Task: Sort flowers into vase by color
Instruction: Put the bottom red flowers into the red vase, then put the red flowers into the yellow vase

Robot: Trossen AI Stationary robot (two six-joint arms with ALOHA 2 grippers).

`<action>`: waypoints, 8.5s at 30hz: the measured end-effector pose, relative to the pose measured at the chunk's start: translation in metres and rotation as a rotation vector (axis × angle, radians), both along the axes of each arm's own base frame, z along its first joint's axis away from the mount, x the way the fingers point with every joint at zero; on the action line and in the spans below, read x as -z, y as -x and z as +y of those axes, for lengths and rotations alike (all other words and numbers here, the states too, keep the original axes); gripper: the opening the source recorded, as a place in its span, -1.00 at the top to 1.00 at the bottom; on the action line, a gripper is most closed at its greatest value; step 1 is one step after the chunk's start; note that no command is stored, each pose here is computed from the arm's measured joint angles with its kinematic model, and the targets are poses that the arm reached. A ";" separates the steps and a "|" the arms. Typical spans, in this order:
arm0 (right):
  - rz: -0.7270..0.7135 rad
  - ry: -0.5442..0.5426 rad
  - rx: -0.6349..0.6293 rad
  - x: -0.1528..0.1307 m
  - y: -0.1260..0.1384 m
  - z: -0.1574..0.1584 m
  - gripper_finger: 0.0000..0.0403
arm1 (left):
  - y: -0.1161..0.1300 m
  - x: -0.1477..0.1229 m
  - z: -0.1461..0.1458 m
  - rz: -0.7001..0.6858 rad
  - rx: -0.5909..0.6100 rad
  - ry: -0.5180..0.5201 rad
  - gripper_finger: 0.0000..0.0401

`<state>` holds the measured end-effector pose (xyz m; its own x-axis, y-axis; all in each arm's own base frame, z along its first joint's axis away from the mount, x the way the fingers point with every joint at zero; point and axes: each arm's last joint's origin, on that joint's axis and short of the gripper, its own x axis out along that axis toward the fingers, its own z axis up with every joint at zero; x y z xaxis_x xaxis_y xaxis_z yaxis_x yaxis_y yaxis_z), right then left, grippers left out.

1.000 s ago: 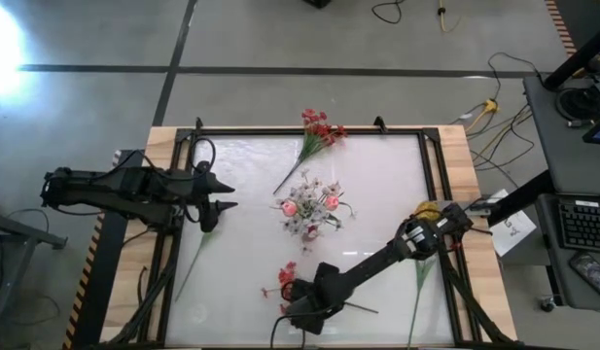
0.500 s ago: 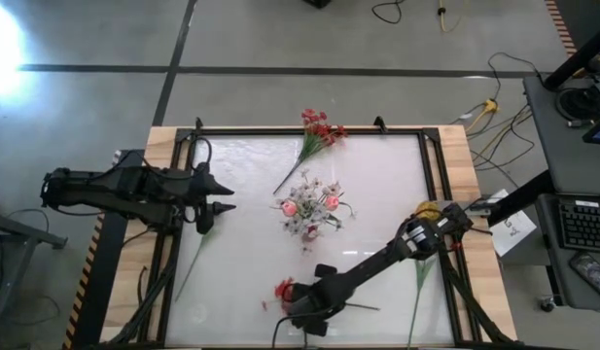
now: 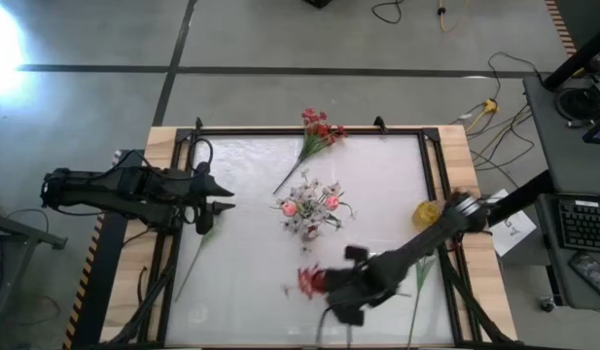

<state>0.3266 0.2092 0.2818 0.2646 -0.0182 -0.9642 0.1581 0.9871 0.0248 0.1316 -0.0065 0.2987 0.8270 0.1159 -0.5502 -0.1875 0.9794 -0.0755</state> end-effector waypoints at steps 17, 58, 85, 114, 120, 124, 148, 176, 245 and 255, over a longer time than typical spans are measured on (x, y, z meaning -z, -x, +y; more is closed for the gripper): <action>-0.462 0.207 0.384 -0.045 0.154 -0.110 0.91 | -0.015 0.007 -0.001 0.051 -0.003 -0.001 0.43; -0.975 0.158 0.296 -0.022 0.314 -0.228 0.91 | -0.109 0.021 -0.001 0.182 -0.182 -0.078 0.43; -0.992 0.213 0.393 -0.023 0.310 -0.227 0.91 | -0.125 0.020 0.018 0.085 -0.252 -0.074 0.43; -0.825 0.357 0.551 -0.029 0.286 -0.212 0.91 | -0.124 0.019 0.018 0.090 -0.235 -0.084 0.43; -0.789 0.367 0.588 -0.016 0.275 -0.204 0.91 | -0.124 0.019 0.018 0.090 -0.235 -0.084 0.43; -0.796 0.374 0.616 -0.012 0.272 -0.202 0.91 | -0.124 0.019 0.018 0.088 -0.234 -0.083 0.43; -0.933 0.369 0.739 0.020 0.257 -0.193 0.91 | -0.124 0.019 0.018 0.093 -0.223 -0.098 0.43; -0.412 -0.112 0.543 0.009 0.265 -0.182 -0.23 | -0.076 -0.064 0.034 0.198 -0.478 -0.047 0.43; -0.944 -0.063 0.607 -0.178 0.280 -0.204 -0.34 | -0.255 0.144 0.243 0.680 -0.708 0.393 0.01; -0.967 -0.081 0.661 -0.178 0.279 -0.204 -0.34 | -0.275 0.144 0.208 0.696 -0.619 0.337 0.40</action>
